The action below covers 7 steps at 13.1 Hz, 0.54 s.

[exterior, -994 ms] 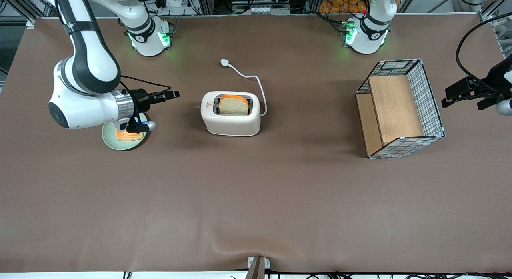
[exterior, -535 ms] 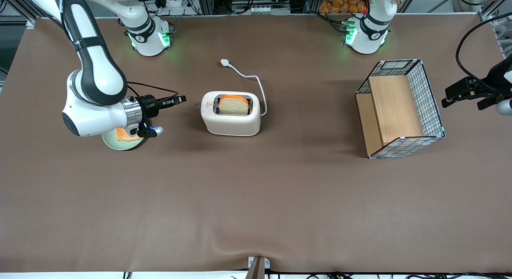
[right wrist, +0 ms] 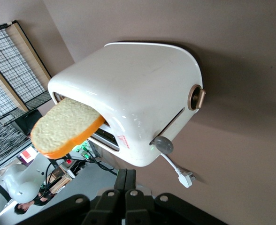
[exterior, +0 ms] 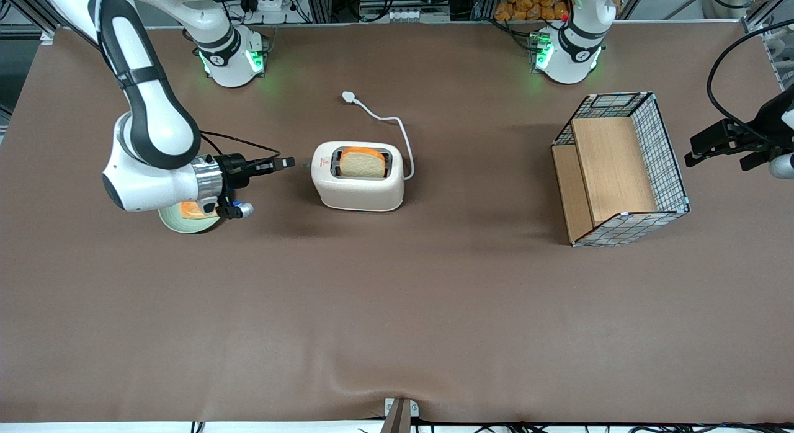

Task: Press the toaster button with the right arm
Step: 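Move the right gripper toward the toaster's lever on its side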

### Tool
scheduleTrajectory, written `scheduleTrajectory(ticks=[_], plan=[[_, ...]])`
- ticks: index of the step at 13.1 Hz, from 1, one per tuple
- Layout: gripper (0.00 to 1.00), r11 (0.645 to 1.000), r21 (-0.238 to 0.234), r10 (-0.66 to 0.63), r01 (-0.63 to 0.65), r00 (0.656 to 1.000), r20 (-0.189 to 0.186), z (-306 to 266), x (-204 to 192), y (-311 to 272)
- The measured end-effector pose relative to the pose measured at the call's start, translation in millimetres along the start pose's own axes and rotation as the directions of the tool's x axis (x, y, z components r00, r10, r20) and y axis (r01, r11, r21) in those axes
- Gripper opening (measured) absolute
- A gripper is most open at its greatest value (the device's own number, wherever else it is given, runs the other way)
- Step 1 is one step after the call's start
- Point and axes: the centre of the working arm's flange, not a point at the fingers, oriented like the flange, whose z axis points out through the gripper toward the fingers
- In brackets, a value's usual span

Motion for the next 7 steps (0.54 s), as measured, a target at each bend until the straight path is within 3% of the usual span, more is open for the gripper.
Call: scheduleTrajectory(ticks=[7], plan=[[0.01, 0.997, 0.078, -0.006, 0.006, 1.0, 0.003, 25.7, -1.7, 26.9]])
